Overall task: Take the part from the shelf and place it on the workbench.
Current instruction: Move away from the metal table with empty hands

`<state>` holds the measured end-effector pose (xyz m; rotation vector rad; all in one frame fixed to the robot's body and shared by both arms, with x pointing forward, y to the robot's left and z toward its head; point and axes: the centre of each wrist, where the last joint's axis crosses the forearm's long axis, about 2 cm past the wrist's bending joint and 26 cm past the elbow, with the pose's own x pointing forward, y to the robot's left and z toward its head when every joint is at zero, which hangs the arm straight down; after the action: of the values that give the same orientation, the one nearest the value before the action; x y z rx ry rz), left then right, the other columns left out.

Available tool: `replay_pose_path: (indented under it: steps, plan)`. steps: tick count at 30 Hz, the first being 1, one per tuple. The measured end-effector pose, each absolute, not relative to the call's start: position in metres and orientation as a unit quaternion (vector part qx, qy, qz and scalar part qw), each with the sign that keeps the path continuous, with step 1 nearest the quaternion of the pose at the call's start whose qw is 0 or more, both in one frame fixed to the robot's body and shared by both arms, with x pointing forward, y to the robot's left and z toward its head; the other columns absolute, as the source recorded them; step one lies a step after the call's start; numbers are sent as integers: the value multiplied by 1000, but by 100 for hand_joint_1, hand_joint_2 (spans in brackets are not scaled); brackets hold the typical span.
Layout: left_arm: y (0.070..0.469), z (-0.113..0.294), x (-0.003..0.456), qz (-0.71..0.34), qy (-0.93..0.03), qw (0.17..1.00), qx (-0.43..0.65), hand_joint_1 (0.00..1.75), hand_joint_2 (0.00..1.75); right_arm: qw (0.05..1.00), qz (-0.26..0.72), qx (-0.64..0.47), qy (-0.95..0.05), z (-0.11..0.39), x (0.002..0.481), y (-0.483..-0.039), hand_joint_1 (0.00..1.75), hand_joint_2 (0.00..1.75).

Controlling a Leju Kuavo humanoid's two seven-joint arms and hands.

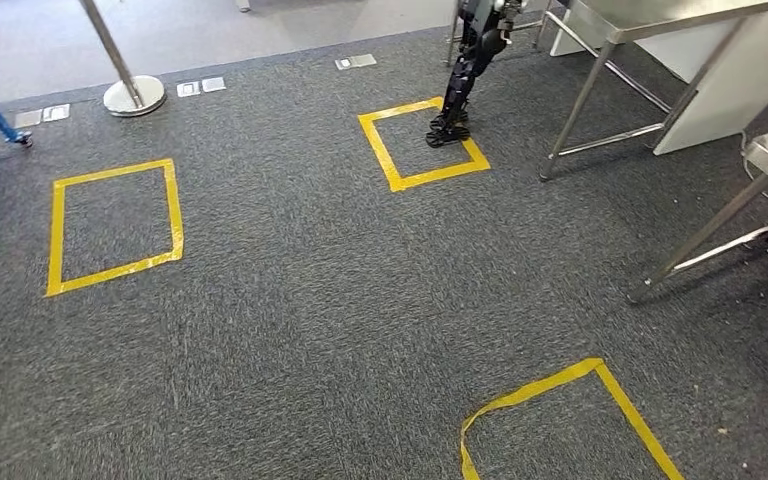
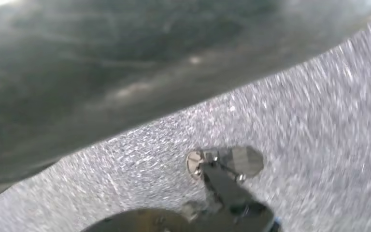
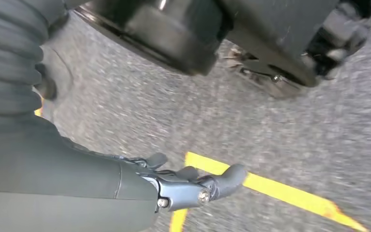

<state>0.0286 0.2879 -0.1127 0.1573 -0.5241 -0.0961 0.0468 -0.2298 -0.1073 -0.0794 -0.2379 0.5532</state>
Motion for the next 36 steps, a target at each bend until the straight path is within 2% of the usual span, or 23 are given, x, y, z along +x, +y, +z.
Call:
replay_pose_path:
  steps: [13,36]
  plan:
    - [274,-112,30,-64,-263,959,77,0,0,960,255,-32,-106,-109,43,-245,0,175]
    - [274,-112,34,-63,-255,962,76,0,0,956,270,-39,-112,-109,47,-246,0,175]
